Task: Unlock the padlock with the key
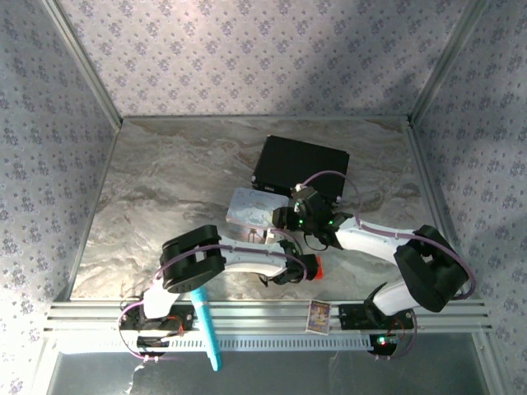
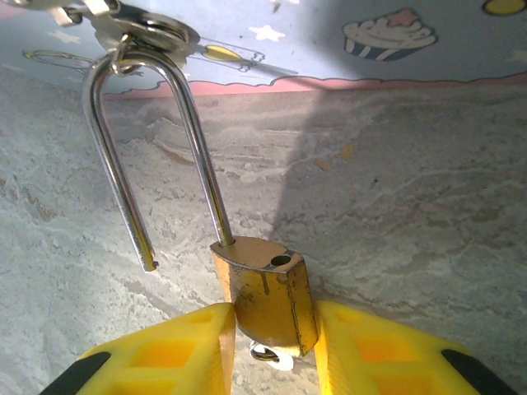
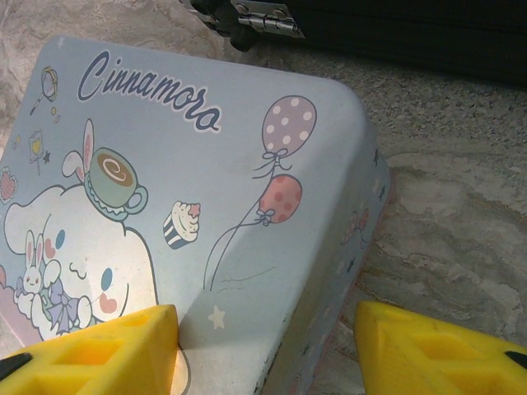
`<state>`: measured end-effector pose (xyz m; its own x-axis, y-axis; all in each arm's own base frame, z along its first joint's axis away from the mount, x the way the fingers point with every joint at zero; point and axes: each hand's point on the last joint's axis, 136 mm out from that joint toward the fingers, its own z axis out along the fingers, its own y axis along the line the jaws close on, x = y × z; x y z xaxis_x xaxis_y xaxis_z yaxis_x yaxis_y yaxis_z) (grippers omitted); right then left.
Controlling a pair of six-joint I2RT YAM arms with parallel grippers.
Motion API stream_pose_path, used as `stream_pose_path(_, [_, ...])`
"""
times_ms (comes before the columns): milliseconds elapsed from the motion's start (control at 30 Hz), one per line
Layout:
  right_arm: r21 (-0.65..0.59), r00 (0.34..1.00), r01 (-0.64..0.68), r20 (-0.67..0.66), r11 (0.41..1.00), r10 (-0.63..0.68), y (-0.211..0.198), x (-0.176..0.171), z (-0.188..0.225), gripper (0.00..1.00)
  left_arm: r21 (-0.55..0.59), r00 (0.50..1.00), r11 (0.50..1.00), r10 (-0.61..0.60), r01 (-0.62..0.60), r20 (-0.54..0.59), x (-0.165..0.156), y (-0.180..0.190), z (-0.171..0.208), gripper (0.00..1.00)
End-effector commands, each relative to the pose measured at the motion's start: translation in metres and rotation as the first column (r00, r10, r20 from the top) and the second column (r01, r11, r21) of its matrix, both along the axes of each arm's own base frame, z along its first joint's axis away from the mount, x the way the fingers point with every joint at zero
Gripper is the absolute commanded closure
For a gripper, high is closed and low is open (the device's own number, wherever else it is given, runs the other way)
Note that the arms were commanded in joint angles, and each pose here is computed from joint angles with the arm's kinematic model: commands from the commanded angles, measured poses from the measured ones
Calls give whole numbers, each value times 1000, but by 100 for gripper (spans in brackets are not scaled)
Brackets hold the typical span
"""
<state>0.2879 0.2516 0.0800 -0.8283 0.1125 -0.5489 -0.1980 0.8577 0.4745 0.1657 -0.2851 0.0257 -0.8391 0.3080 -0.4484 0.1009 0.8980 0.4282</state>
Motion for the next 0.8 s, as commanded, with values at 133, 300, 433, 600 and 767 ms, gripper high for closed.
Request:
stream_pose_path(133, [-173,989,49,-130,984,-72,-41,-20,-50,41,-39,998,997,-66,66,11,-7,-2,15,52])
stream_pose_path(300, [-170,992,41,-108,985,-60,-40,-13,-40,39,-155,997,985,-71,77,44,-7,-6,39,36])
stream_pose_path(433, [-178,997,7,-75,984,-21,-36,-7,-26,35,-227,991,968,-82,104,106,-1,-2,73,14])
stream_pose_path(600, [-197,1000,5,-19,980,-9,-37,3,1,23,-349,988,931,-62,108,139,12,11,102,0])
stream_pose_path(767, [-188,998,58,31,981,-53,-46,4,32,1,-455,988,888,1,70,154,31,42,119,0])
